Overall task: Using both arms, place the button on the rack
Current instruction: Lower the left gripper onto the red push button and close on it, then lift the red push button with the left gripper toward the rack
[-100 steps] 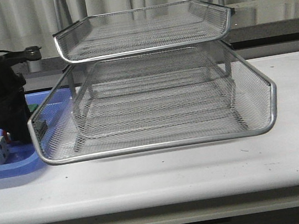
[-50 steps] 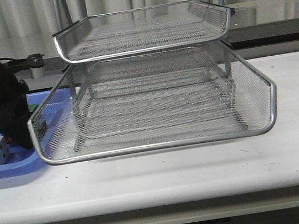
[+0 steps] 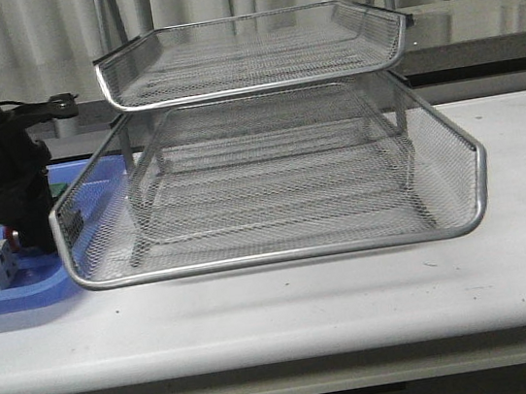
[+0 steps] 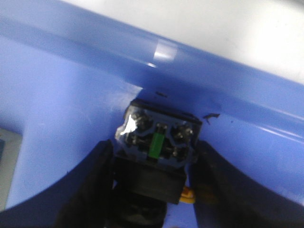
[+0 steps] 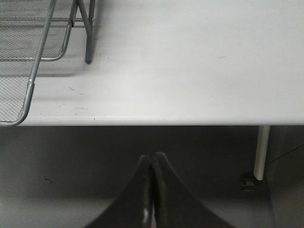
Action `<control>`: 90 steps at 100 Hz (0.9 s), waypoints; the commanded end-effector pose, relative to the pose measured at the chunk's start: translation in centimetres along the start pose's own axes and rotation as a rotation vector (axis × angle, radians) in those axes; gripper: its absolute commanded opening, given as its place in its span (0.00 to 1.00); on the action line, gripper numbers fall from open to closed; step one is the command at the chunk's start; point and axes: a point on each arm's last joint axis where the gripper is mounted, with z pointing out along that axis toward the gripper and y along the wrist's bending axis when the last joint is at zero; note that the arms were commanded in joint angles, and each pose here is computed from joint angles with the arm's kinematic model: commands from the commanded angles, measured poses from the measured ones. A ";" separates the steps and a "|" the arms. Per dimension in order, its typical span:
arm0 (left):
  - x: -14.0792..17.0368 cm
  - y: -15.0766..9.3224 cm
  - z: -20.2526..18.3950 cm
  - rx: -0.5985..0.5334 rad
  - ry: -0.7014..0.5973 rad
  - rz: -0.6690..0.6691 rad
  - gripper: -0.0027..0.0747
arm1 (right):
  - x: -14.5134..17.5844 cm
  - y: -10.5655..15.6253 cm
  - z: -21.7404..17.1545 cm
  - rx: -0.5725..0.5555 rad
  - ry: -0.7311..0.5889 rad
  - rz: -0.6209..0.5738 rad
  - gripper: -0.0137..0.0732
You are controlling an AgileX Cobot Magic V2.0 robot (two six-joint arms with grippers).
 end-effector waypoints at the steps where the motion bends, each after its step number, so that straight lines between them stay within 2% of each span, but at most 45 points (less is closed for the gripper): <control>1: -1.5 0.1 -3.7 -0.074 -0.067 0.015 0.15 | -1.3 0.0 -0.6 -0.003 -0.085 -0.008 0.03; 18: -1.9 -0.2 -5.4 -0.086 -0.077 0.025 0.09 | -1.3 0.0 -0.6 -0.003 -0.085 -0.008 0.03; 43: -2.9 -0.6 -10.1 -0.058 -0.073 0.071 0.01 | -1.3 0.0 -0.6 -0.003 -0.085 -0.008 0.03; 58: -3.7 -0.7 -13.6 -0.146 -0.118 0.055 0.01 | -1.3 0.0 -0.6 -0.003 -0.085 -0.008 0.03; 82: -4.0 -2.4 -19.2 -0.263 -0.144 0.081 0.01 | -1.3 0.0 -0.6 -0.003 -0.085 -0.008 0.03; 90: -4.0 -3.0 -20.8 -0.288 -0.168 0.032 0.01 | -1.3 0.0 -0.6 -0.003 -0.085 -0.008 0.03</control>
